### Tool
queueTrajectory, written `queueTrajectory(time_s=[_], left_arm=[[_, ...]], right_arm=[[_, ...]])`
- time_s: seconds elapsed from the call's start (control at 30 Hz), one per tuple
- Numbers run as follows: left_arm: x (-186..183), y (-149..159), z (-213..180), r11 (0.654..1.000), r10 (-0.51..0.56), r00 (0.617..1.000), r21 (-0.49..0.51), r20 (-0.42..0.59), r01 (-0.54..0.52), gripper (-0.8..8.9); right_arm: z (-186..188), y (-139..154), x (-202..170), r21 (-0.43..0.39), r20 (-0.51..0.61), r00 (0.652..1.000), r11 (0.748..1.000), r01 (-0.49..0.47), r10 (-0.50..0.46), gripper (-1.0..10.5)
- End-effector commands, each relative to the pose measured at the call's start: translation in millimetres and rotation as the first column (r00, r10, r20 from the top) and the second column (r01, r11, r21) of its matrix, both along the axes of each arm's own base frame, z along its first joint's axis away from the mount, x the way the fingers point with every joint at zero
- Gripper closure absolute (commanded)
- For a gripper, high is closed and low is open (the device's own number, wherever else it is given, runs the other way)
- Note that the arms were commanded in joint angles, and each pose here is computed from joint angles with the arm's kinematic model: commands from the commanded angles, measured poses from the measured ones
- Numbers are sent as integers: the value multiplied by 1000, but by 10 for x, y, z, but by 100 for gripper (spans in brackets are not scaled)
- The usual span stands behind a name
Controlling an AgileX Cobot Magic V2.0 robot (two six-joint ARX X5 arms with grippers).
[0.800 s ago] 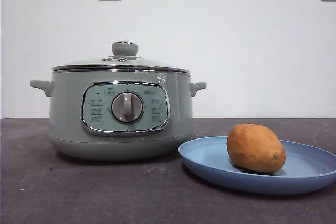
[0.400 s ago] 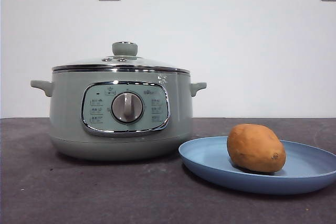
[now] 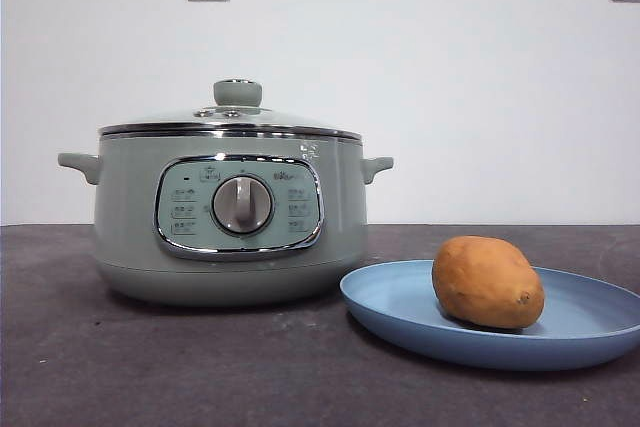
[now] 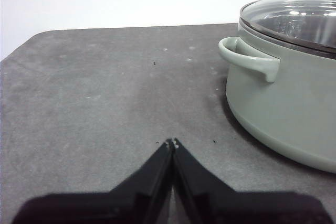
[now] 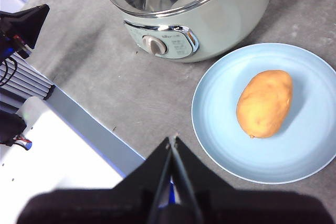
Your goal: Take the potato out from the steamer,put the potato on the plate,close the lid
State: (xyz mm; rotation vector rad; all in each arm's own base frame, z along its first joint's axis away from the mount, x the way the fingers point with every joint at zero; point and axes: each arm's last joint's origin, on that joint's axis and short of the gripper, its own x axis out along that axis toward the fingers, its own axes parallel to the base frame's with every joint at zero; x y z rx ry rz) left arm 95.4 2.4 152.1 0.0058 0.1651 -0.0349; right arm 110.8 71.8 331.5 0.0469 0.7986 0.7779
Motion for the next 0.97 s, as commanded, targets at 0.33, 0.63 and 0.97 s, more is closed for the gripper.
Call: queueTrajectory(time_s=[0.33, 0.63, 0.97], left_arm=[[6, 4, -51, 1000, 8, 1000, -6, -14, -8, 817], [6, 4, -51, 1000, 8, 1000, -6, -14, -8, 817], [6, 4, -51, 1000, 8, 1000, -6, -14, -8, 817]], right_arm=[[6, 0, -2, 2, 4, 1000, 1000, 1, -1, 947], [137, -95, 68, 23, 285, 953, 995, 101, -103, 946], [-316, -420, -22, 212, 555, 764, 944, 253, -329, 946]])
